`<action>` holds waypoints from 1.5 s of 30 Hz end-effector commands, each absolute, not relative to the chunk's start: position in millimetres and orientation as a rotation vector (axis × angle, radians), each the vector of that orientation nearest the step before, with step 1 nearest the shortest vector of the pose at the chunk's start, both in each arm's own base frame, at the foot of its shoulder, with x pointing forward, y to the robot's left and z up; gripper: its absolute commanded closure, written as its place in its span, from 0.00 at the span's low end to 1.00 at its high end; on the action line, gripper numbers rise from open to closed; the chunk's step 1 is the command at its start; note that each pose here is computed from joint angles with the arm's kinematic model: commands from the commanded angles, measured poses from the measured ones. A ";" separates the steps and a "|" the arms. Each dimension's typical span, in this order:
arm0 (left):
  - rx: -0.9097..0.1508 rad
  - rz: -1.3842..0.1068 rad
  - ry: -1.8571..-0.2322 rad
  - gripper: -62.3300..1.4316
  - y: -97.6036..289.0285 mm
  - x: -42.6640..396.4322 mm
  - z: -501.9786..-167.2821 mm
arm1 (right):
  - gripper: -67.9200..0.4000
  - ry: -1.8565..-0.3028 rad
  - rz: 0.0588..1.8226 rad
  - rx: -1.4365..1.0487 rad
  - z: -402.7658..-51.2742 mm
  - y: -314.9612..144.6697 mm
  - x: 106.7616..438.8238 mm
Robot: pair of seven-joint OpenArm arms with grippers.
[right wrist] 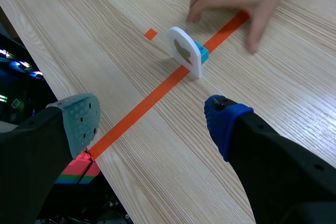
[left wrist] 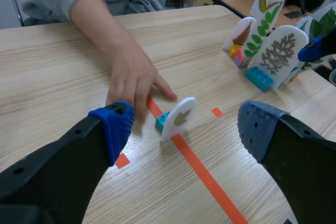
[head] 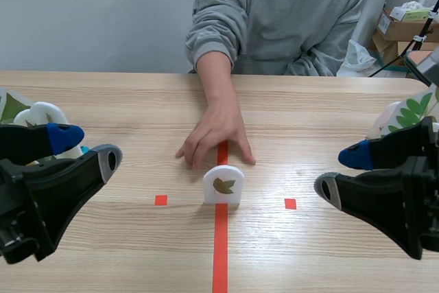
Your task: Do the leaf sorting experiment
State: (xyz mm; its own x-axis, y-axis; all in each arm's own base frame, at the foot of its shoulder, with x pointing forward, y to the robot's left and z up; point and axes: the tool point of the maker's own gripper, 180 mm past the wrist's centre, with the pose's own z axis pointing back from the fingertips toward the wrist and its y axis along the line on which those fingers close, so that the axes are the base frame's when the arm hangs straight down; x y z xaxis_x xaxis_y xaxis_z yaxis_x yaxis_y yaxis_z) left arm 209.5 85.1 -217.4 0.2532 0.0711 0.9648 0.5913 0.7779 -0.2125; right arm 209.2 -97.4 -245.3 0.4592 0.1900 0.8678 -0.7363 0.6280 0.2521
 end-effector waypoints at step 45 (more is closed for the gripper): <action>-0.628 -0.479 -1.275 0.29 81.9 213.2 -216.6 | 0.39 -0.951 0.644 0.687 -237.9 -98.2 213.2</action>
State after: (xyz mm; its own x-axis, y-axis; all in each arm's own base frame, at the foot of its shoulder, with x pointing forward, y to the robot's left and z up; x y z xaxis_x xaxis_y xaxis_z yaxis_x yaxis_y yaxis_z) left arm 211.1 84.0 -218.3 0.2452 0.0091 0.9694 0.6370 0.7523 -0.1682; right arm 209.4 -97.5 -244.9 0.4574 0.1903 0.8687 -0.7372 0.6275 0.2506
